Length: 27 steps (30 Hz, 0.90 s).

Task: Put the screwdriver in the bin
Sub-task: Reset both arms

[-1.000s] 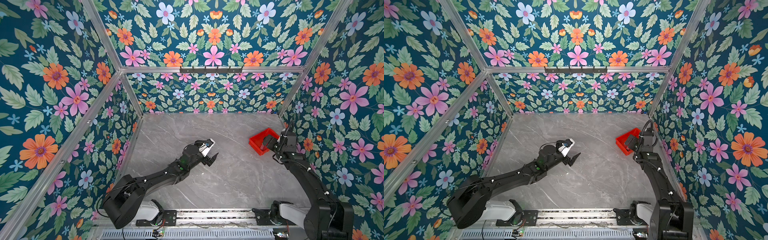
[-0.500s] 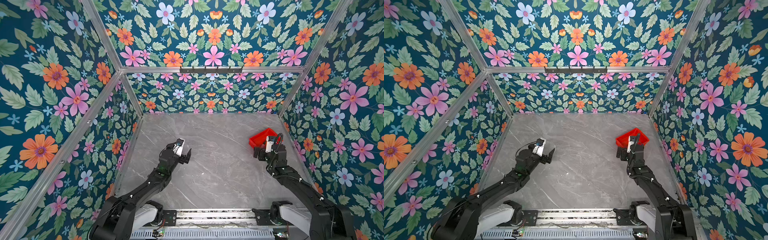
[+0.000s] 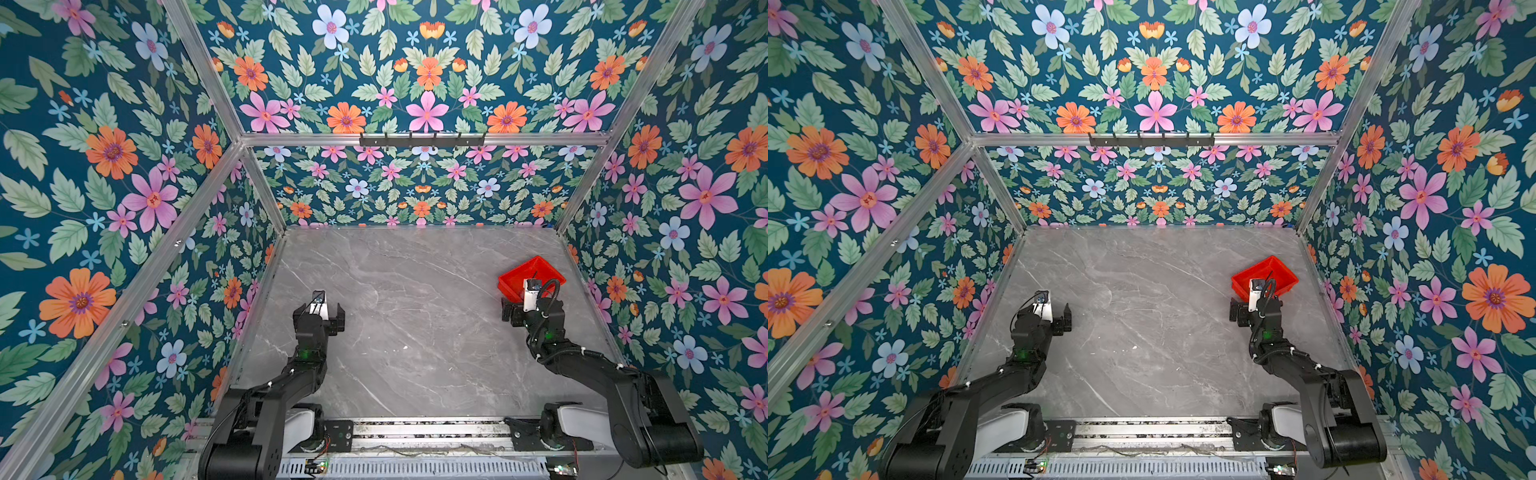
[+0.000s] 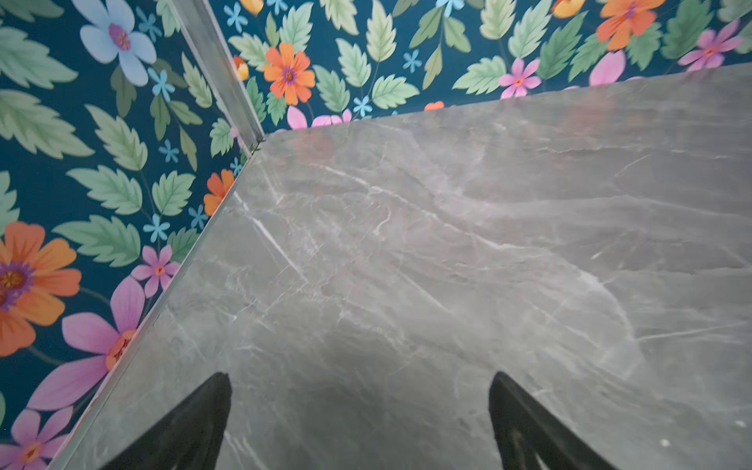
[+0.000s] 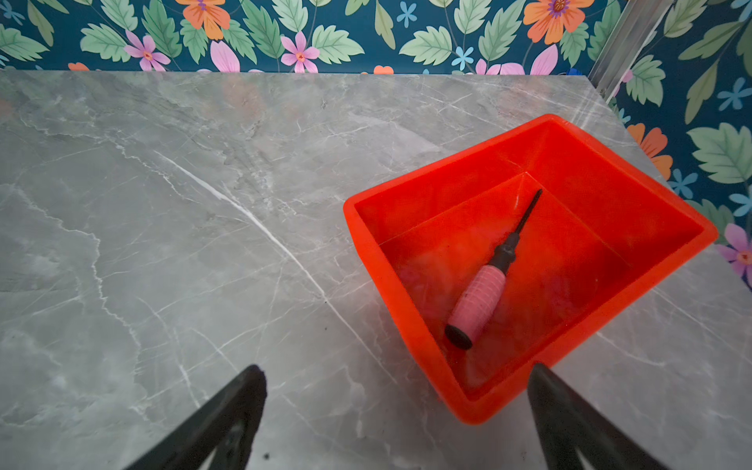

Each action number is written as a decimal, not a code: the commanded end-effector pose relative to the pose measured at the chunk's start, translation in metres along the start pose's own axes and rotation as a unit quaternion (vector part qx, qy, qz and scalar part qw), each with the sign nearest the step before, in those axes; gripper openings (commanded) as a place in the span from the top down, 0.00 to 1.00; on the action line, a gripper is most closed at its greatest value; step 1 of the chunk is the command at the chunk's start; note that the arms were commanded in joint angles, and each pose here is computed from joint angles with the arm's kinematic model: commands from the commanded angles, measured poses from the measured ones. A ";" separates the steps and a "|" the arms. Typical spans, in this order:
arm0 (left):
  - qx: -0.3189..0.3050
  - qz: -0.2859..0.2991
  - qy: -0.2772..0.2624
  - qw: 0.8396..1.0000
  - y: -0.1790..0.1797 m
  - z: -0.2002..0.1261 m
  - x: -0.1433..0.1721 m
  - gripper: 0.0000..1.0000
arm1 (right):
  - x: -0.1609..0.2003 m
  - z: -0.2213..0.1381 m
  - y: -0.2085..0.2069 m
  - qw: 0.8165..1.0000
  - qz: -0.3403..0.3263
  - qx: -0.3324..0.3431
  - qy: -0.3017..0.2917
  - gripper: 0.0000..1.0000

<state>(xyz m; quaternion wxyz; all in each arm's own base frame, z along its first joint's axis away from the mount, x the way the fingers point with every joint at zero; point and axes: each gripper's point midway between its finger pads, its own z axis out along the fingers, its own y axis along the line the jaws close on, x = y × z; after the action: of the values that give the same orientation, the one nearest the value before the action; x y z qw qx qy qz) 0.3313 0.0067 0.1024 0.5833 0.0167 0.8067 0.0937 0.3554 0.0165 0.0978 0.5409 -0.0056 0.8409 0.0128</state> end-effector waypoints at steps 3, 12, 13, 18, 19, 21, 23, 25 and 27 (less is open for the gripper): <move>-0.006 -0.023 -0.076 0.997 0.009 0.012 -0.035 0.00 | -0.016 0.010 -0.013 0.999 0.017 0.005 -0.045 0.01; -0.003 -0.079 -0.063 0.995 0.019 0.031 -0.038 0.00 | -0.007 0.019 -0.025 0.998 0.049 0.006 -0.041 0.01; 0.005 -0.088 -0.069 0.994 0.017 0.032 -0.040 0.00 | -0.006 0.019 -0.025 0.998 0.050 0.005 -0.036 0.01; -0.002 -0.098 -0.071 0.993 0.017 0.045 -0.034 0.00 | -0.006 0.019 -0.025 0.998 0.051 0.003 -0.038 0.01; -0.002 -0.099 -0.068 0.993 0.017 0.048 -0.030 0.00 | -0.007 0.019 -0.025 0.998 0.051 0.003 -0.038 0.01; -0.001 -0.097 -0.079 0.992 0.015 0.051 -0.027 0.00 | -0.007 0.019 -0.025 0.998 0.051 0.004 -0.038 0.01; 0.001 -0.095 -0.059 0.994 0.014 0.052 -0.022 0.00 | -0.006 0.019 -0.025 0.998 0.051 0.003 -0.038 0.01; -0.002 -0.095 -0.072 0.993 0.015 0.053 -0.026 0.00 | -0.006 0.019 -0.025 0.998 0.051 0.004 -0.037 0.01; 0.001 -0.094 -0.066 0.993 0.014 0.053 -0.024 0.00 | -0.006 0.019 -0.026 0.998 0.051 0.004 -0.037 0.01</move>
<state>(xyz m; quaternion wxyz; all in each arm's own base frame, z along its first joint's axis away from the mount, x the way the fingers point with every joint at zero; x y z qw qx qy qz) 0.3848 0.0233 0.0990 0.6228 -0.0486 0.7800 0.0377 0.3720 -0.0100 0.0866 0.5562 0.0437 0.8292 0.0328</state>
